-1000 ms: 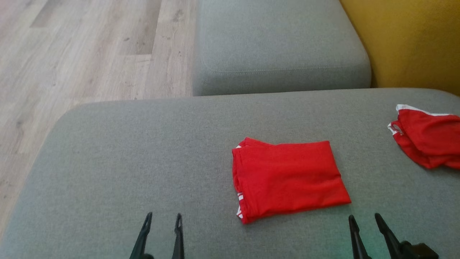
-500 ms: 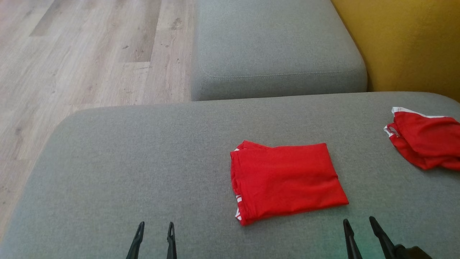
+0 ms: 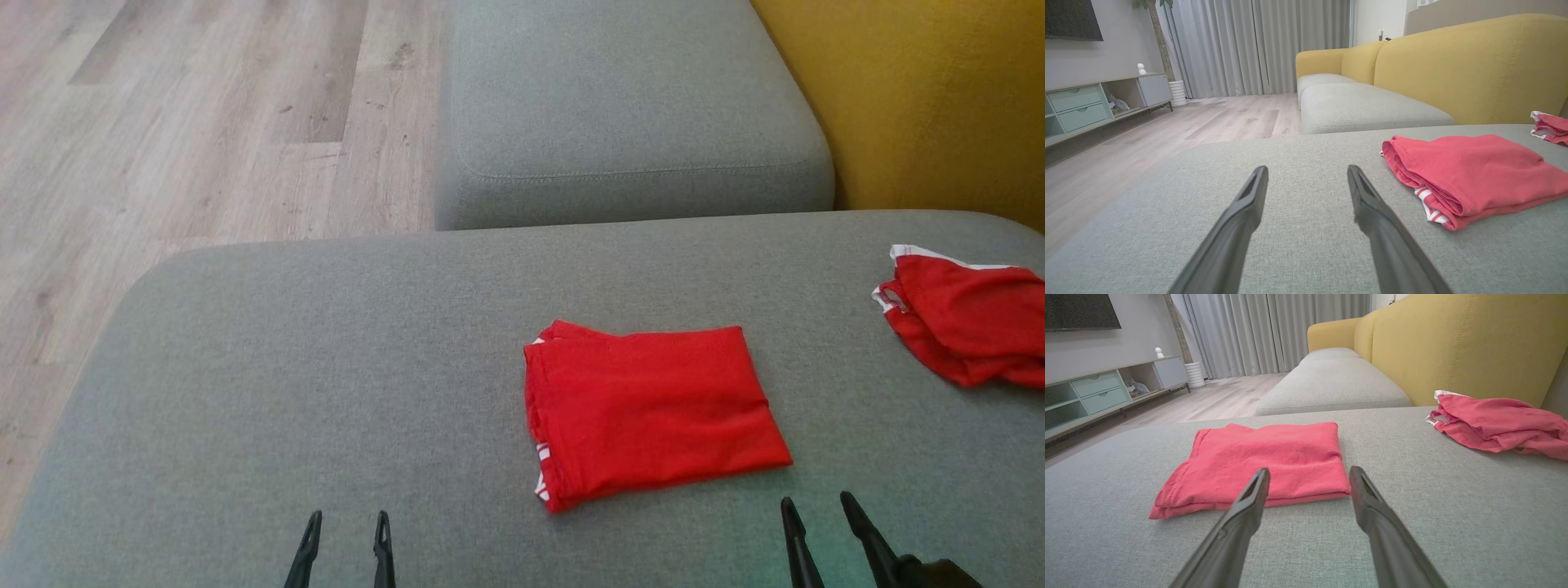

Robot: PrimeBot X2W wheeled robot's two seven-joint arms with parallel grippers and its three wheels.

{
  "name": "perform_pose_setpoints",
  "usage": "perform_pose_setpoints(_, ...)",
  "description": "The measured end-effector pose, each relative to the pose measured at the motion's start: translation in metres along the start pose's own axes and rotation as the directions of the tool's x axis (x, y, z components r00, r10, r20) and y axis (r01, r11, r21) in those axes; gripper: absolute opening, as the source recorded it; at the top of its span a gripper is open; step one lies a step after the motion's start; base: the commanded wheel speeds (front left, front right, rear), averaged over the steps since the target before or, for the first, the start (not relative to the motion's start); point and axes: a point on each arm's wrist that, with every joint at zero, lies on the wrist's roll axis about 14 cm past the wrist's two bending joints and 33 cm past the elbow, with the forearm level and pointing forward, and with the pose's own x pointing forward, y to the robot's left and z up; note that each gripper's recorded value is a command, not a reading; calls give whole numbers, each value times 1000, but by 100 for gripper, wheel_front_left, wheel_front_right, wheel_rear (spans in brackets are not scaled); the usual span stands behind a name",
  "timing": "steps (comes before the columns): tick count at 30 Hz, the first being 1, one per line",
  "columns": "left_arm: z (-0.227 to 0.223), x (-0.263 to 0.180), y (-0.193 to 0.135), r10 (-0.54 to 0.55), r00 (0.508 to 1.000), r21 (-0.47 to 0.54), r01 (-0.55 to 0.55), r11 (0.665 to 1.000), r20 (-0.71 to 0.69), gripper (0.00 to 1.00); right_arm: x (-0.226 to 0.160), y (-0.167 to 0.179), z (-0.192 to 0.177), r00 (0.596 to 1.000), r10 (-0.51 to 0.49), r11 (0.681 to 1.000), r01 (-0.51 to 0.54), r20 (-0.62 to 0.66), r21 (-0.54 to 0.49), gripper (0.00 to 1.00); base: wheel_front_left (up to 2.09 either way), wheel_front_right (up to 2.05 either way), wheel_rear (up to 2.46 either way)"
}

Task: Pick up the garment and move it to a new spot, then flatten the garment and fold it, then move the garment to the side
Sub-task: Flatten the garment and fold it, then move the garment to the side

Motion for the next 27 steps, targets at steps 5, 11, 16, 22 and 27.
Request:
perform_pose_setpoints(5,-2,0,1,2,1000,-2,-2,1000,-9,100,1,0,-2,1000,1,1000,-1,-9,-3,100,0,0,0)
perform_pose_setpoints(11,-6,2,2,6,1000,-5,-6,1000,-27,100,4,-4,-9,999,-8,1000,8,-37,-6,100,0,0,0)
perform_pose_setpoints(16,-5,7,0,3,1000,-14,-4,1000,-30,100,24,-16,2,999,-29,999,29,-15,-16,100,0,0,0)
perform_pose_setpoints(22,-6,16,-4,-5,999,-15,5,1000,-43,100,58,-32,18,999,-34,999,34,10,-41,100,0,0,0)
perform_pose_setpoints(27,-4,29,-12,-25,999,-18,25,1000,-42,100,87,-48,3,995,-34,998,29,-93,-58,100,0,0,0)
